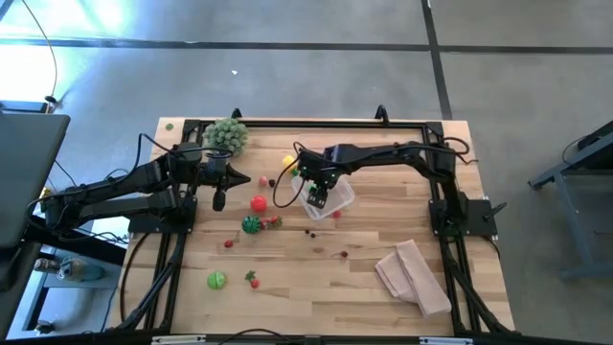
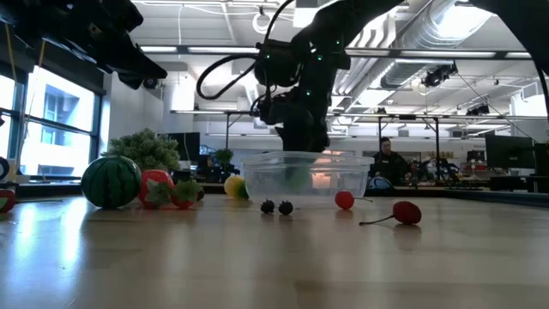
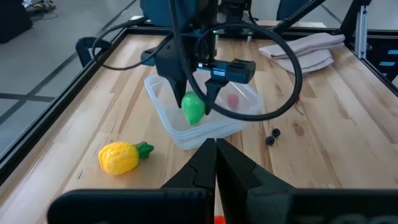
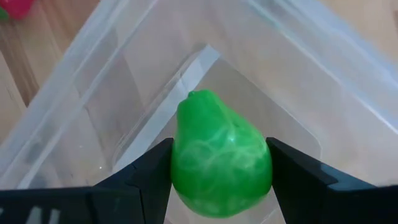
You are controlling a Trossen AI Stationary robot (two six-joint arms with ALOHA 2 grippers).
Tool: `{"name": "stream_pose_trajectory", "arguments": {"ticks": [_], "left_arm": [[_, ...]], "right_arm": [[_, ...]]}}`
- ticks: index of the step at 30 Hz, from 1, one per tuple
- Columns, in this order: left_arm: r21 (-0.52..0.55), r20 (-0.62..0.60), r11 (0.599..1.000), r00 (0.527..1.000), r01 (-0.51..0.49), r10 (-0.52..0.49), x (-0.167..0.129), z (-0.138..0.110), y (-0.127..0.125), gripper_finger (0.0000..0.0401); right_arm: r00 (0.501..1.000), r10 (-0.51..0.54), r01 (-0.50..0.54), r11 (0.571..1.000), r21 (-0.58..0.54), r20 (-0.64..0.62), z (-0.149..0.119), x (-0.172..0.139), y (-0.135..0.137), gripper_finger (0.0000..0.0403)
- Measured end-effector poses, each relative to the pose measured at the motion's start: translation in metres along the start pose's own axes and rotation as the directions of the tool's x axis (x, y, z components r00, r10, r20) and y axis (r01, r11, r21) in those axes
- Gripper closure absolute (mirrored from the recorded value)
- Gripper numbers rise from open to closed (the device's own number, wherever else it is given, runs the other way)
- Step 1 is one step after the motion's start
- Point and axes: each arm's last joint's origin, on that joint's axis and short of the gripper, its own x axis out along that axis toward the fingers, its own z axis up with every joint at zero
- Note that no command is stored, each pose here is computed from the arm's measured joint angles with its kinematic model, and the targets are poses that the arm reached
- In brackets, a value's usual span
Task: Pick and placing Produce into tupperware
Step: Put the green pear into the transparent bin, then put the red cherry into the transparent bin
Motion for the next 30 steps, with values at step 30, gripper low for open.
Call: {"name": "stream_pose_trajectory", "arguments": {"ticks": [30], "left_arm": [[0.000,0.000,1.000,1.000,0.000,0.000,0.0000,0.0000,0.0000,0.0400]], "right_arm": [[1.000,0.002,-0.002,1.000,-0.019,0.004,-0.0002,-0.0037,0.0002,0.0131]]}}
